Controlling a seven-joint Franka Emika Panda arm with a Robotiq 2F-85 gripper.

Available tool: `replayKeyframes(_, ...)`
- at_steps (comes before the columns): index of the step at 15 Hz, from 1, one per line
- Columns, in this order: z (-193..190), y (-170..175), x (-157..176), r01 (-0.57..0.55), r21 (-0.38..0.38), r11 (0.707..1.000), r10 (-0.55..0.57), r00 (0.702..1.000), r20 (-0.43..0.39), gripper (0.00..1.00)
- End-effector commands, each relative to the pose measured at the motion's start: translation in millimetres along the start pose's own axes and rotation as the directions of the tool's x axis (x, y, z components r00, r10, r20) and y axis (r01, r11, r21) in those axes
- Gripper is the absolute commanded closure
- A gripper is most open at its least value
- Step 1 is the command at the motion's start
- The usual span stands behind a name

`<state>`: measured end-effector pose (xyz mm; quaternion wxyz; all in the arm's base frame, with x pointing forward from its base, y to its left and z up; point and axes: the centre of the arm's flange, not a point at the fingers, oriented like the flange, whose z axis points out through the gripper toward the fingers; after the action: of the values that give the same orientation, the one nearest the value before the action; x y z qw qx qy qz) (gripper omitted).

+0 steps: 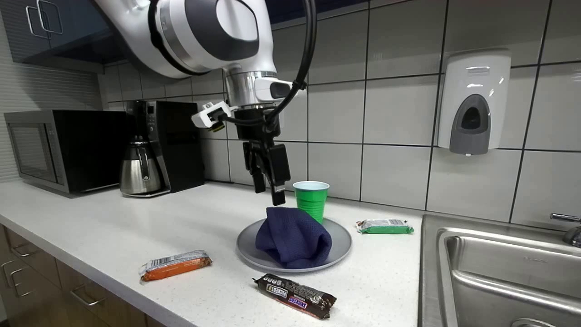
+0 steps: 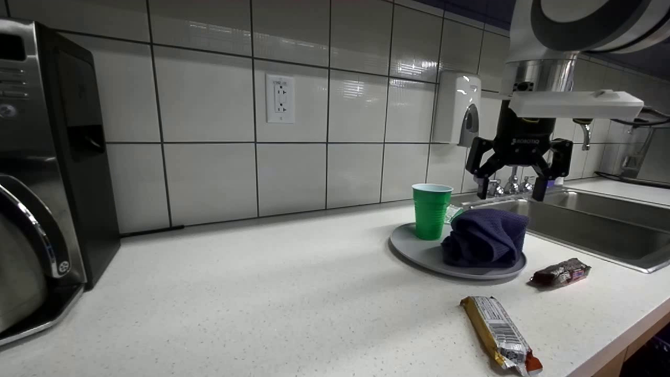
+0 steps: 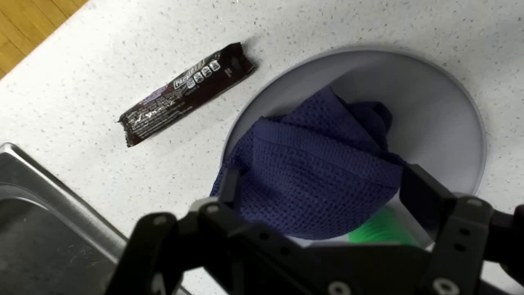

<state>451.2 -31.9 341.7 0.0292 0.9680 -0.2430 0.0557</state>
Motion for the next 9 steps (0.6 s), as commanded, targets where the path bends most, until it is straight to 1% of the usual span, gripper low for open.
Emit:
replayKeyframes(1,8.8,-8.4,12.4,-0.05,-0.015,0.999,0.05,0.998,-0.029,0.0)
replayKeyframes(6,29.3,-14.4,21.1,-0.056,-0.003,0.998,0.056,0.998,-0.043,0.0)
replayKeyframes(9,44.1,-17.0,25.1,-0.055,-0.01,0.998,0.054,0.998,-0.041,0.0)
